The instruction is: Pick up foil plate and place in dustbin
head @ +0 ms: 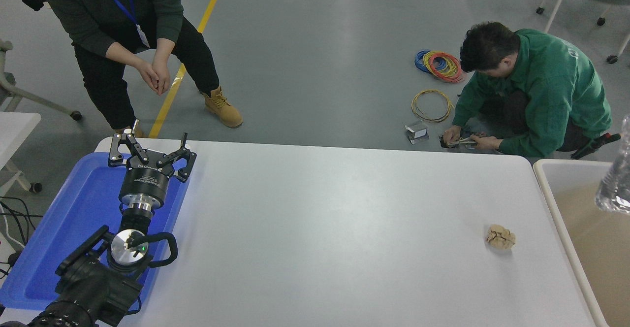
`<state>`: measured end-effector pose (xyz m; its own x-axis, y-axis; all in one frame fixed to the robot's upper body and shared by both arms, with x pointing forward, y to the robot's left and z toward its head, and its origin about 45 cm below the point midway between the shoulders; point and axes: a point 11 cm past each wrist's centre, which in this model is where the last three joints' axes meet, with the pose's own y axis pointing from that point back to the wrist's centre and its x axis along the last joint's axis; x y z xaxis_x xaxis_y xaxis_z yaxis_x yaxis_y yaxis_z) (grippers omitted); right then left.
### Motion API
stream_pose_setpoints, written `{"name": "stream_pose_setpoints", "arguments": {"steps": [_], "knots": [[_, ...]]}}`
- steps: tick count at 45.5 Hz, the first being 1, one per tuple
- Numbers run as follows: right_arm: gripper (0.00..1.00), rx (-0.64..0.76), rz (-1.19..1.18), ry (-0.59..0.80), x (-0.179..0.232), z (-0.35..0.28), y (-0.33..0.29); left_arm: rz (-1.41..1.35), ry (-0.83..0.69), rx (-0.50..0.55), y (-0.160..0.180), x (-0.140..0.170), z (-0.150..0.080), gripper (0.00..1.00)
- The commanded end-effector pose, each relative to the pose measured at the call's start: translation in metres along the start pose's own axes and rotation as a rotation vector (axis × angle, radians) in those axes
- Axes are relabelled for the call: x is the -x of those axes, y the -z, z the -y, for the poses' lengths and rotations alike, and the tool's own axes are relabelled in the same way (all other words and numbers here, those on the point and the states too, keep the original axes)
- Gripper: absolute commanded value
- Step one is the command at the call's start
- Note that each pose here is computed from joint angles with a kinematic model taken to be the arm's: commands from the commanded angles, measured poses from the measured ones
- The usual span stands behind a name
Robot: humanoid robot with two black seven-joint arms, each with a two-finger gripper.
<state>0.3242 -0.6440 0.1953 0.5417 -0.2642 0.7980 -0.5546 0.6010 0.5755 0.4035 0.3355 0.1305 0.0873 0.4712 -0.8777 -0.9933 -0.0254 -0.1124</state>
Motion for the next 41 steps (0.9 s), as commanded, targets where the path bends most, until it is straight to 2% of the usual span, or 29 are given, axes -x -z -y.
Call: {"name": "stream_pose_setpoints", "arguments": {"steps": [1, 15, 40, 41], "knots": [[0.00, 0.012, -0.006, -0.038, 0.061, 0.009, -0.004, -0.001, 0.000, -0.001, 0.001, 0.000, 0.000, 1.00], [0.00, 0.026, -0.018, -0.033, 0.096, 0.009, -0.010, 0.000, 0.000, 0.000, 0.000, 0.000, 0.000, 1.00], [0.00, 0.032, -0.019, -0.019, 0.106, 0.009, -0.014, 0.000, 0.000, 0.000, 0.000, 0.000, 0.000, 1.00], [0.09, 0.033, -0.014, -0.023, 0.104, 0.009, -0.014, 0.000, 0.000, 0.000, 0.000, 0.000, 0.000, 1.00]]}}
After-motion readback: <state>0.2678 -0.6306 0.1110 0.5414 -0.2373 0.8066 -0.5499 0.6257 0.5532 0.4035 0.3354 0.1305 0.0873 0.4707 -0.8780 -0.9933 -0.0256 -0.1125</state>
